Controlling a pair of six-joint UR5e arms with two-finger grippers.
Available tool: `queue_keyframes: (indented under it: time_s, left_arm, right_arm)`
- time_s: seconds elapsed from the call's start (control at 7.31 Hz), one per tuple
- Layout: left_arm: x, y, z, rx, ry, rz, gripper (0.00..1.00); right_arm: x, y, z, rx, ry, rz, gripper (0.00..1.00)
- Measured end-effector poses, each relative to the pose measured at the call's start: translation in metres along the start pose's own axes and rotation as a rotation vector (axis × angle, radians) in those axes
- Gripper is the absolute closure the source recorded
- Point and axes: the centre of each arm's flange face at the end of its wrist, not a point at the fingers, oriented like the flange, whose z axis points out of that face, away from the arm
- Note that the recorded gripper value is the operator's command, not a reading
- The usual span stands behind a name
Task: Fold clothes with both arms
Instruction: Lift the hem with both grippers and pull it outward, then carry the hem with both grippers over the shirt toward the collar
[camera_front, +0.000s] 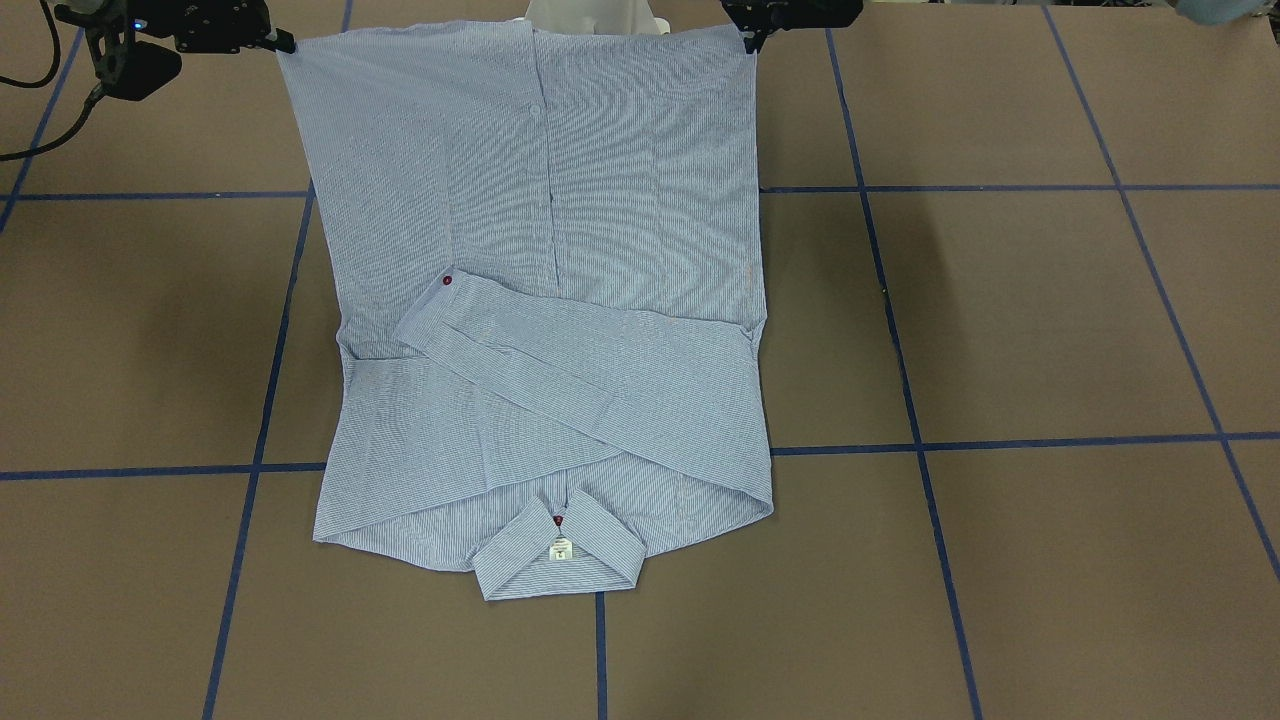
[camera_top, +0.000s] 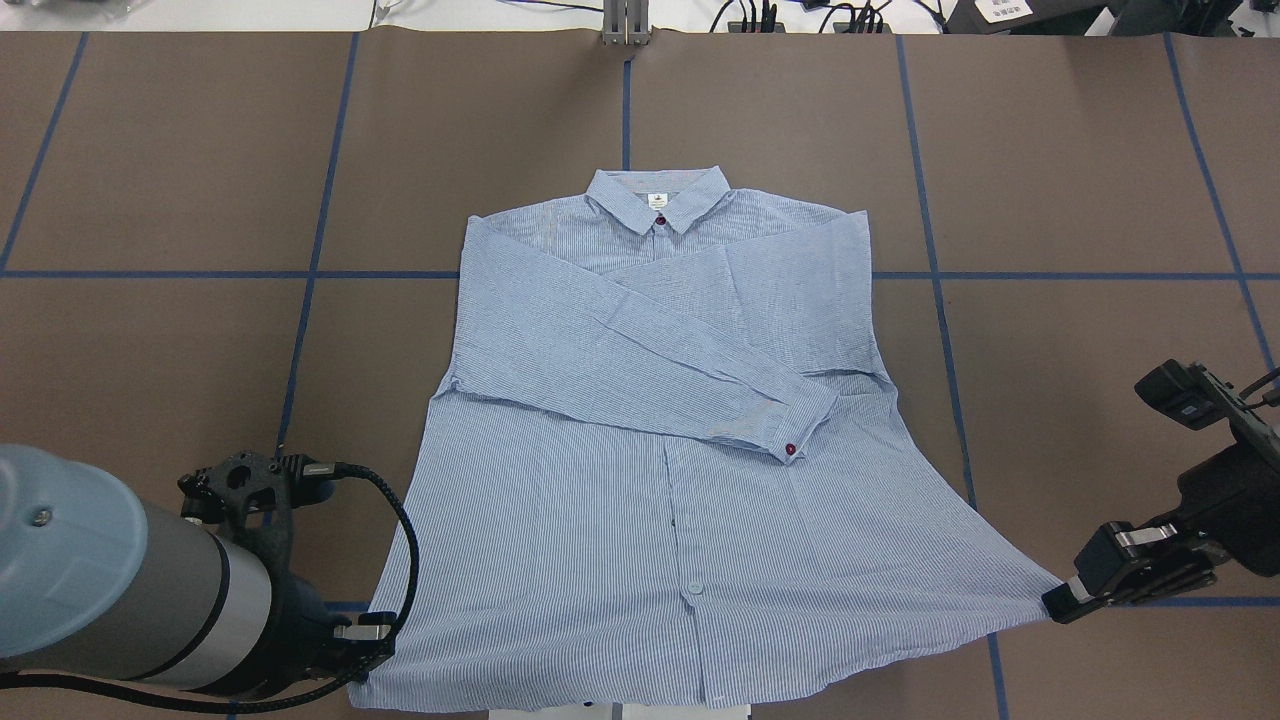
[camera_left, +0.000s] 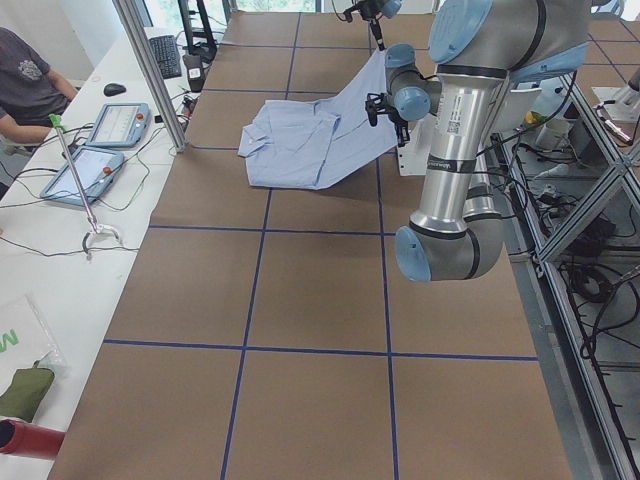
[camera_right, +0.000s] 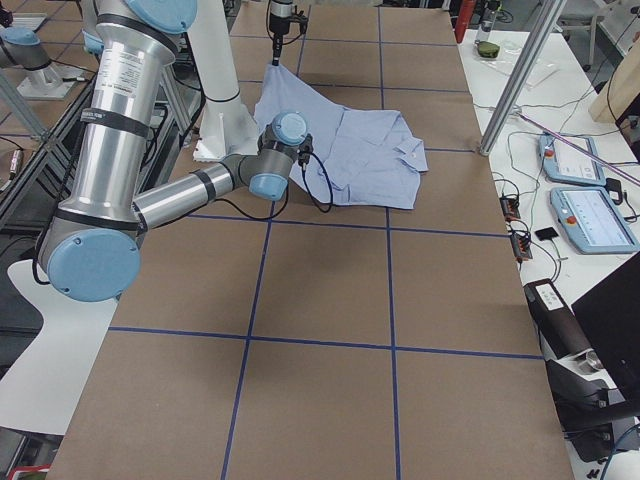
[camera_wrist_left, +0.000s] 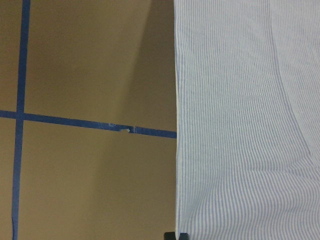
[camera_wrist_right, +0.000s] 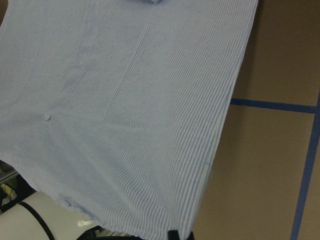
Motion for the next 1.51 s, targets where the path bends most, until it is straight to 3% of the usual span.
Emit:
queue_keyframes:
  time_s: [0.27,0.68,1.51]
  left_arm:
    - [0.001,-0.002,0.006,-0.005,-0.011,0.000,1.00]
    - [0.011,-0.016,0.019,0.014,-0.026,-0.009,1.00]
    - [0.013,-0.080,-0.015,0.133,0.006,0.022,1.00]
  right_arm:
    - [0.004,-0.011,0.000,0.009,0.000,0.009,1.00]
    - [-0.003,-0.054,-0.004,0.062,-0.018,0.001,1.00]
    - [-0.018,-0.123,-0.025,0.158,-0.037,0.007,1.00]
